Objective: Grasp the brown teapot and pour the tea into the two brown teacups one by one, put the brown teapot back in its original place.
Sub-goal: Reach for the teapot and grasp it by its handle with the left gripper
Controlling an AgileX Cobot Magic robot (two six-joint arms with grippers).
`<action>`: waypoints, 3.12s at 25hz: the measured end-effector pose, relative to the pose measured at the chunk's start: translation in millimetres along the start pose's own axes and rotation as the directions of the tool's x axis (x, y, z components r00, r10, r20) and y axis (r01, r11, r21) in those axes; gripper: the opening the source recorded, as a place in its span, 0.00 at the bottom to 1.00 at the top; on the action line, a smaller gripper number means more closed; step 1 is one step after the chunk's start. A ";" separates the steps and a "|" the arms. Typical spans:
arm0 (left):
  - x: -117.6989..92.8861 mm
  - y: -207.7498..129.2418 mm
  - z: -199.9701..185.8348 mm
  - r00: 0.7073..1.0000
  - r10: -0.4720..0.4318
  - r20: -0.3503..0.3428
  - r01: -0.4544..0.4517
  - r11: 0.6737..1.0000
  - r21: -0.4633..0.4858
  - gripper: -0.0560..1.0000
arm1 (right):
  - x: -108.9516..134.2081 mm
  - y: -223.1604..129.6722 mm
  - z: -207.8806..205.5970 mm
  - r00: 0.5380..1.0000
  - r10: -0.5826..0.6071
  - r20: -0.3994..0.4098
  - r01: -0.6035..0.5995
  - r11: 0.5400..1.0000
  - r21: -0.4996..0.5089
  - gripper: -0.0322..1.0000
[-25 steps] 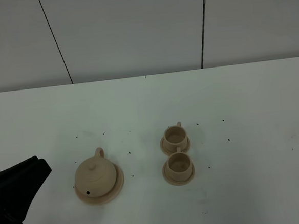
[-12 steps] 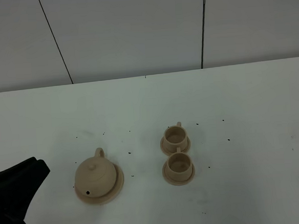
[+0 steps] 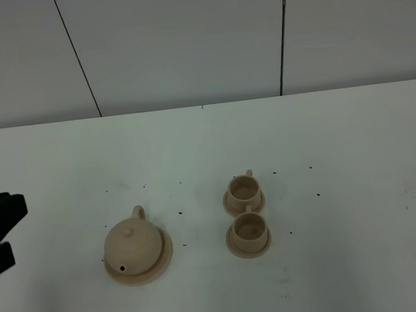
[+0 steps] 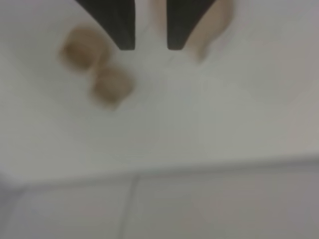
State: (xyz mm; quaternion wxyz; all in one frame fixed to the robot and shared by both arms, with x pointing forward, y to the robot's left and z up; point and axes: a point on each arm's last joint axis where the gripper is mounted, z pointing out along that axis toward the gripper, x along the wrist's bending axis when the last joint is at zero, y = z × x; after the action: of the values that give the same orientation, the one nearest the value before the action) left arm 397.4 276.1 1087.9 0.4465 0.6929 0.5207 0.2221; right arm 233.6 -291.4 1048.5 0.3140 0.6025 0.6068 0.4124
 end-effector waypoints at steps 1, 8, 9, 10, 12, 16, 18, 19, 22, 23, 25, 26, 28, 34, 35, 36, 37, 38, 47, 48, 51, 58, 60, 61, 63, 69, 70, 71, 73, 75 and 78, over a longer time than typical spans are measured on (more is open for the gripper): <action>7.1 6.4 3.4 0.999 0.014 -0.037 -0.012 0.998 0.062 0.27 | 0.0 0.0 0.0 1.000 0.000 0.000 0.000 1.000 0.000 0.09; 50.0 52.4 49.3 0.994 0.023 -0.106 0.008 0.959 0.285 0.27 | 0.1 0.0 0.0 1.000 0.003 -0.001 -0.003 1.000 0.000 0.10; 54.9 57.8 57.5 0.995 0.023 -0.096 0.007 0.953 0.302 0.27 | 0.1 0.0 0.0 1.000 0.003 -0.001 -0.003 1.000 0.000 0.10; 59.2 60.7 65.8 0.996 0.025 -0.083 0.004 0.946 0.324 0.27 | 0.1 0.0 0.0 1.000 0.003 -0.001 -0.003 1.000 0.000 0.10; 66.0 70.0 77.9 0.997 0.041 -0.058 -0.018 0.938 0.346 0.27 | 0.1 0.0 0.0 1.000 0.003 -0.001 -0.003 1.000 0.000 0.11; 75.2 81.7 100.2 0.998 0.053 0.017 -0.055 0.921 0.387 0.27 | 0.1 0.0 0.0 1.000 0.003 -0.001 -0.003 1.000 0.000 0.11; 79.7 84.1 111.0 0.997 0.059 0.043 -0.071 0.917 0.393 0.27 | 0.2 0.0 0.0 1.000 0.003 -0.002 -0.003 1.000 0.000 0.12; 82.9 83.9 117.4 0.997 0.057 0.050 -0.072 0.914 0.400 0.27 | 0.2 0.0 0.0 1.000 0.003 -0.002 -0.003 1.000 0.000 0.12; 92.1 75.1 137.6 0.997 0.044 0.067 -0.069 0.895 0.441 0.27 | 0.2 0.0 0.0 1.000 0.003 -0.002 -0.003 1.000 0.000 0.12; 93.9 70.2 145.6 0.995 0.055 0.078 -0.085 0.884 0.460 0.27 | 0.2 0.0 0.0 1.000 0.003 -0.002 -0.003 1.000 0.000 0.12; 93.0 62.5 163.1 0.991 0.089 0.103 -0.127 0.868 0.479 0.27 | 0.2 0.0 0.0 1.000 0.003 -0.002 -0.003 1.000 0.000 0.13; 91.8 59.0 172.9 0.988 0.111 0.107 -0.149 0.863 0.483 0.27 | 0.2 0.0 0.0 1.000 0.004 -0.002 -0.004 1.000 0.000 0.13; 83.3 52.8 193.9 0.980 0.159 0.121 -0.197 0.854 0.482 0.27 | 0.2 0.0 0.0 1.000 0.005 -0.002 -0.005 1.000 0.000 0.13; 60.3 25.9 250.8 0.962 0.228 0.149 -0.272 0.829 0.489 0.27 | 1.3 0.0 0.0 1.000 0.011 -0.015 -0.011 1.000 0.001 0.13; 59.2 20.1 257.6 0.961 0.228 0.154 -0.275 0.822 0.499 0.28 | 1.5 0.0 0.0 1.000 0.012 -0.016 -0.012 1.000 0.001 0.13; 58.9 15.5 262.4 0.961 0.227 0.158 -0.277 0.815 0.508 0.28 | 1.6 0.0 0.0 1.000 0.013 -0.017 -0.013 1.000 0.001 0.13; 58.5 10.2 267.4 0.961 0.225 0.164 -0.278 0.808 0.519 0.28 | 1.6 0.0 0.0 1.000 0.013 -0.017 -0.013 1.000 0.001 0.13; 59.4 5.9 271.3 0.961 0.220 0.165 -0.275 0.803 0.528 0.28 | 1.6 0.0 0.0 1.000 0.013 -0.017 -0.013 1.000 0.001 0.14; 62.6 5.7 283.8 0.961 0.220 0.168 -0.277 0.801 0.530 0.28 | 1.6 0.0 0.0 1.000 0.013 -0.018 -0.013 1.000 0.001 0.15; 62.3 9.7 284.2 0.962 0.218 0.165 -0.273 0.810 0.520 0.28 | 1.6 0.0 0.0 1.000 0.013 -0.018 -0.013 1.000 0.001 0.15; 60.3 20.0 285.5 0.965 0.205 0.164 -0.260 0.836 0.484 0.28 | 1.6 0.0 0.0 1.000 0.013 -0.018 -0.013 1.000 0.001 0.15; 41.7 34.6 288.6 0.942 0.238 0.237 -0.321 0.843 0.431 0.28 | 1.6 0.0 0.0 1.000 0.013 -0.018 -0.013 1.000 0.001 0.16; 27.2 32.3 291.3 0.922 0.266 0.280 -0.368 0.826 0.428 0.28 | 1.6 0.0 0.0 1.000 0.013 -0.018 -0.013 1.000 0.001 0.17; 20.8 30.9 293.0 0.914 0.275 0.297 -0.385 0.818 0.427 0.28 | 1.7 0.0 0.0 1.000 0.013 -0.018 -0.013 1.000 0.001 0.17; 8.2 24.4 298.9 0.901 0.282 0.330 -0.410 0.802 0.434 0.28 | 1.7 0.0 0.0 1.000 0.013 -0.018 -0.013 1.000 0.001 0.17; 6.3 5.9 311.6 0.897 0.275 0.345 -0.422 0.765 0.487 0.28 | 1.7 -0.1 0.0 1.000 0.014 -0.019 -0.014 1.000 0.001 0.18; 7.2 4.7 311.5 0.897 0.280 0.343 -0.426 0.756 0.497 0.28 | 1.7 -0.1 0.0 1.000 0.014 -0.019 -0.014 1.000 0.001 0.18; 8.0 3.6 310.7 0.895 0.283 0.344 -0.431 0.745 0.509 0.28 | 1.7 -0.1 0.0 1.000 0.014 -0.019 -0.014 1.000 0.001 0.18; 8.9 1.6 309.2 0.891 0.287 0.351 -0.442 0.724 0.530 0.28 | 1.7 -0.1 0.0 1.000 0.014 -0.019 -0.014 1.000 0.001 0.18; 8.7 -0.9 307.1 0.890 0.275 0.365 -0.444 0.705 0.553 0.28 | 1.7 -0.1 0.0 1.000 0.014 -0.019 -0.014 1.000 0.001 0.18; 8.8 -3.5 304.7 0.885 0.269 0.381 -0.455 0.678 0.577 0.28 | 1.7 -0.1 0.0 1.000 0.014 -0.019 -0.014 1.000 0.001 0.19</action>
State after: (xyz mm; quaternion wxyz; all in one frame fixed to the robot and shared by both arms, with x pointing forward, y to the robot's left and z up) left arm 634.2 166.3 930.4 0.1889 0.9169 0.3513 0.0169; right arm 233.5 -289.7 1048.7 0.3052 0.6028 0.6058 0.4201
